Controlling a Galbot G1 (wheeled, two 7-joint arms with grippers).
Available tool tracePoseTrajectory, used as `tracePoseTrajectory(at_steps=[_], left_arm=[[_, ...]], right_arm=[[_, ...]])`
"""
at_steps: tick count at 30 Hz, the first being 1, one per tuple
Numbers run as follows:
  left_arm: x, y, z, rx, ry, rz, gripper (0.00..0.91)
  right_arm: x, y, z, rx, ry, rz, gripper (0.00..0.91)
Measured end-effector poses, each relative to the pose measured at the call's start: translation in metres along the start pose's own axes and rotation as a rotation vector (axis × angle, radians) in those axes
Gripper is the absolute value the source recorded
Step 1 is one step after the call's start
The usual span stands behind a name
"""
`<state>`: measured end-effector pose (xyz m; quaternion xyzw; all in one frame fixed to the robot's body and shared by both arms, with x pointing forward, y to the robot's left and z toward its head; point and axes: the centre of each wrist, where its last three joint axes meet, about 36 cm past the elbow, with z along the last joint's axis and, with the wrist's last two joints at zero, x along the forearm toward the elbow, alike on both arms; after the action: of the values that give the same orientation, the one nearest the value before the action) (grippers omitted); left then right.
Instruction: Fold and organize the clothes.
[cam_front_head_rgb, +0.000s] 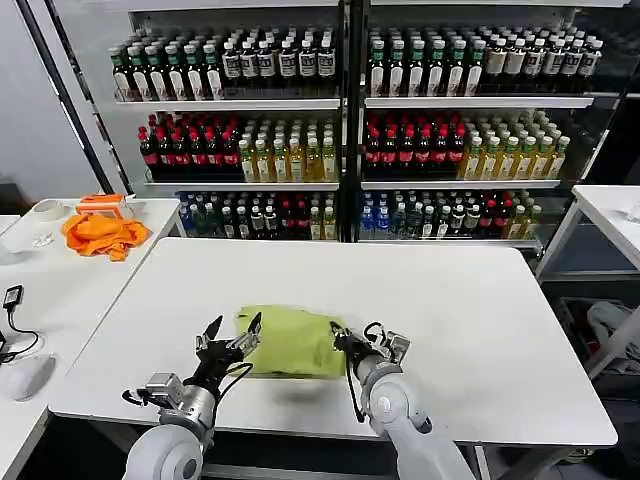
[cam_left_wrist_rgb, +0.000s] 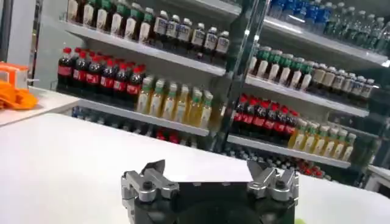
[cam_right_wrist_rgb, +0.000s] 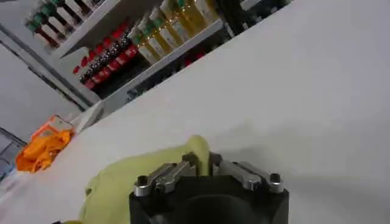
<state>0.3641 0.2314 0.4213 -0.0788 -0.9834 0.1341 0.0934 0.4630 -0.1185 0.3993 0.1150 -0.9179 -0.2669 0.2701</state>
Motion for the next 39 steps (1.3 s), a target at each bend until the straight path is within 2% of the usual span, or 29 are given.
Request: tracePoseTrajectory(at_steps=[10, 19, 20, 25, 30, 34, 39], left_arm=[[-0.001, -0.001, 0.003, -0.003, 0.002, -0.008, 0.907], [-0.001, -0.006, 0.005, -0.008, 0.002, 0.0, 0.907], [-0.002, -0.007, 0.005, -0.008, 0.002, 0.001, 0.907], [-0.004, -0.01, 0.007, -0.013, 0.002, 0.005, 0.907], [-0.007, -0.013, 0.007, -0.024, -0.003, 0.007, 0.907], [-0.006, -0.013, 0.008, -0.038, -0.007, 0.006, 0.907], [-0.003, -0.012, 0.009, -0.055, -0.017, -0.002, 0.907]], right_arm=[[-0.002, -0.022, -0.018, 0.065, -0.048, 0.043, 0.0], [0.008, -0.071, -0.048, 0.225, -0.109, 0.127, 0.02], [0.009, -0.077, -0.052, 0.247, -0.116, 0.138, 0.887], [0.017, -0.099, -0.071, 0.361, -0.162, 0.178, 0.907], [0.025, -0.109, -0.08, 0.45, -0.232, 0.21, 0.907], [0.037, -0.116, -0.081, 0.523, -0.308, 0.237, 0.907], [0.058, -0.12, -0.071, 0.573, -0.384, 0.251, 0.907]])
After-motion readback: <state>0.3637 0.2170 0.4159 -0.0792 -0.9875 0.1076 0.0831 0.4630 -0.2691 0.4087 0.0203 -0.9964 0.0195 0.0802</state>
